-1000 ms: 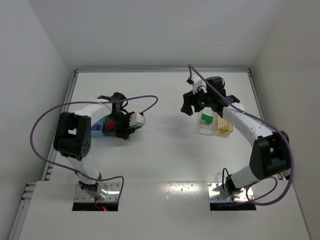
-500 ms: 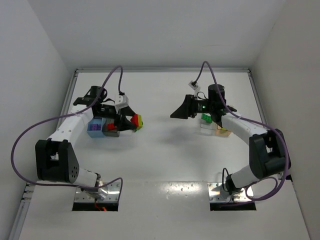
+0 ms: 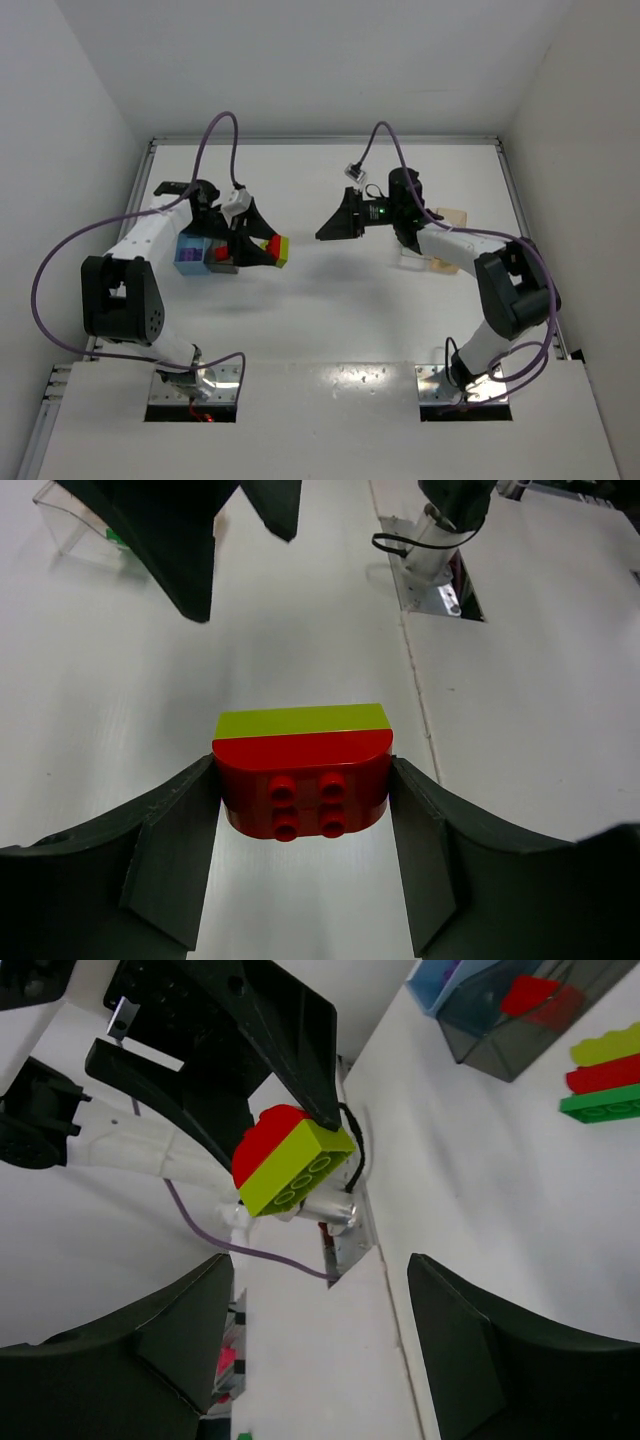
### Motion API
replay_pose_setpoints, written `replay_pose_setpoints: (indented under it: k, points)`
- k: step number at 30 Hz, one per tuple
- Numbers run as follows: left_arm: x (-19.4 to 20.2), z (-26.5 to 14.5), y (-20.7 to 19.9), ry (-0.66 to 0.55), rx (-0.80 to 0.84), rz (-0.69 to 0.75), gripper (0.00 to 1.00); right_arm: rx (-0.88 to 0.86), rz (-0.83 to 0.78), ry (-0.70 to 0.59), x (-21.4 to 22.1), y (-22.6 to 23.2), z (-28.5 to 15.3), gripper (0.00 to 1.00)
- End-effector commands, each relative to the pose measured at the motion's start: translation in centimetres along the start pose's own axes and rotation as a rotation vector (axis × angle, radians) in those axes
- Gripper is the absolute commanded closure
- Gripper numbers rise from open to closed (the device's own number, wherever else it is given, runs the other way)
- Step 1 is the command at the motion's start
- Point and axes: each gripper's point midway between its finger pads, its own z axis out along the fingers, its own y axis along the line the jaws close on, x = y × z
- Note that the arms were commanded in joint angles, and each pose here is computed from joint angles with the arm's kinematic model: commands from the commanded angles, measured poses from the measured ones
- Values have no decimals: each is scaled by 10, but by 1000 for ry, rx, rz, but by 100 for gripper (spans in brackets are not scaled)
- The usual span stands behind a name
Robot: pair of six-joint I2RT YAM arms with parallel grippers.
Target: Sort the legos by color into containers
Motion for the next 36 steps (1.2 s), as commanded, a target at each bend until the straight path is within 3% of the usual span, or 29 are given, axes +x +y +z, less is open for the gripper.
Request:
replay_pose_setpoints:
  k: [1,10,20,28,34,36]
  points:
    - [-56,5,-6,-205,37,133,67,-94,-65,14,-13,31,17,29]
    - [-74,2,2,-206,34,187,67,-151,16,46,-2,45,56,31]
    - [-76,4,-2,-204,44,189,67,-186,-13,59,-12,57,76,33]
    - [-80,3,-6,-205,42,216,67,-204,-29,69,-7,61,82,50]
    - [-78,4,-6,-205,40,225,67,-218,-31,95,3,61,82,72]
    - [-75,2,-4,-206,32,216,67,-218,-31,95,5,63,80,86]
